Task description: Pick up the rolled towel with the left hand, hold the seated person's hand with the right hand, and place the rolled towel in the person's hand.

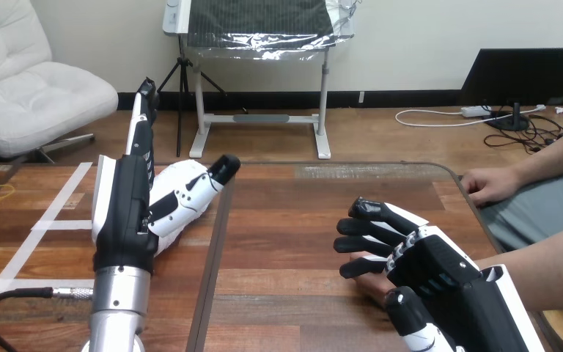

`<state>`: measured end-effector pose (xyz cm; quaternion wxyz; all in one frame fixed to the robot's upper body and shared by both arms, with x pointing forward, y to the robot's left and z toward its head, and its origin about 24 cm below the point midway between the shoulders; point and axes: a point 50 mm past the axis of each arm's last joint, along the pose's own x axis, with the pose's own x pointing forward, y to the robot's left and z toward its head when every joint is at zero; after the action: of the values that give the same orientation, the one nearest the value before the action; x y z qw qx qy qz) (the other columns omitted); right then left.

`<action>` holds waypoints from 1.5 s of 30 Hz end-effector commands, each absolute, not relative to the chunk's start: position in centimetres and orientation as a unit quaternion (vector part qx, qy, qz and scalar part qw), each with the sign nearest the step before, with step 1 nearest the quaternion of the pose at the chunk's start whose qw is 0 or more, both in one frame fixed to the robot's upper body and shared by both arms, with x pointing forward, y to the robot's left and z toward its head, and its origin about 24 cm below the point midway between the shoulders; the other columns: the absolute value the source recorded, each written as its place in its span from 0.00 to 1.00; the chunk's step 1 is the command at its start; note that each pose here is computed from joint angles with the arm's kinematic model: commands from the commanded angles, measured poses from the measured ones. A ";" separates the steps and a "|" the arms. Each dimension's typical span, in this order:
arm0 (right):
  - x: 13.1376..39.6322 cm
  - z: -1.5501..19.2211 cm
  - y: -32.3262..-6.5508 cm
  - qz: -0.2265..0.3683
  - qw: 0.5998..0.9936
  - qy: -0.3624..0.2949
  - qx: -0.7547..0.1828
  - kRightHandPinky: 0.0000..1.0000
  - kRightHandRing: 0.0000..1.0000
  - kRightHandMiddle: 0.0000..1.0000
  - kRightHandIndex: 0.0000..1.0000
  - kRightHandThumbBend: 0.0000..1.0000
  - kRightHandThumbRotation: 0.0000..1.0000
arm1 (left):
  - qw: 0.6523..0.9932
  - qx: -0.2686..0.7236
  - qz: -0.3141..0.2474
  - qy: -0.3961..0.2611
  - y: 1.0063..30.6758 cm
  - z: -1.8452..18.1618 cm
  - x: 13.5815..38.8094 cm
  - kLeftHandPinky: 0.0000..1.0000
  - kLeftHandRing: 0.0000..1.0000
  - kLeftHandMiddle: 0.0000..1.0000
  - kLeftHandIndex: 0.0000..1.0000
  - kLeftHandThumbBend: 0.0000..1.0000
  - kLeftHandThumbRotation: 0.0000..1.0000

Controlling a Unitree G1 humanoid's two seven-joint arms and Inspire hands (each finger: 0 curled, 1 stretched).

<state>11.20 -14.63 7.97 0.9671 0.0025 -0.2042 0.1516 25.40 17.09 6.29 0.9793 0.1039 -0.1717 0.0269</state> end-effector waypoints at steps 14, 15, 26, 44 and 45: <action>11.7 9.1 -14.5 0.149 0.959 -0.240 0.002 0.62 0.73 0.77 0.79 0.53 0.61 | 0.972 0.093 0.037 -0.211 17.1 7.7 26.2 1.00 1.00 1.00 1.00 0.68 0.56; 11.7 9.1 -14.6 0.150 0.959 -0.240 0.002 0.62 0.73 0.77 0.79 0.53 0.61 | 0.972 0.094 0.038 -0.210 17.1 7.7 26.2 1.00 1.00 1.00 1.00 0.68 0.56; 11.7 9.2 -14.6 0.152 0.959 -0.238 0.006 0.65 0.73 0.77 0.79 0.54 0.60 | 0.973 0.094 0.042 -0.208 17.0 7.6 25.9 1.00 1.00 1.00 1.00 0.63 0.61; 11.8 9.2 -14.5 0.155 0.959 -0.239 0.006 0.65 0.73 0.77 0.79 0.53 0.57 | 0.975 0.090 0.045 -0.199 17.3 7.4 26.2 1.00 1.00 1.00 1.00 0.65 0.44; 11.8 9.2 -14.5 0.155 0.959 -0.239 0.006 0.65 0.73 0.77 0.79 0.53 0.57 | 0.975 0.089 0.045 -0.199 17.3 7.4 26.3 1.00 1.00 1.00 1.00 0.66 0.43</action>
<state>11.21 -14.67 7.94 0.9675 0.0029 -0.2022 0.1516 25.35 17.30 6.10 0.9797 0.0922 -0.1721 0.0459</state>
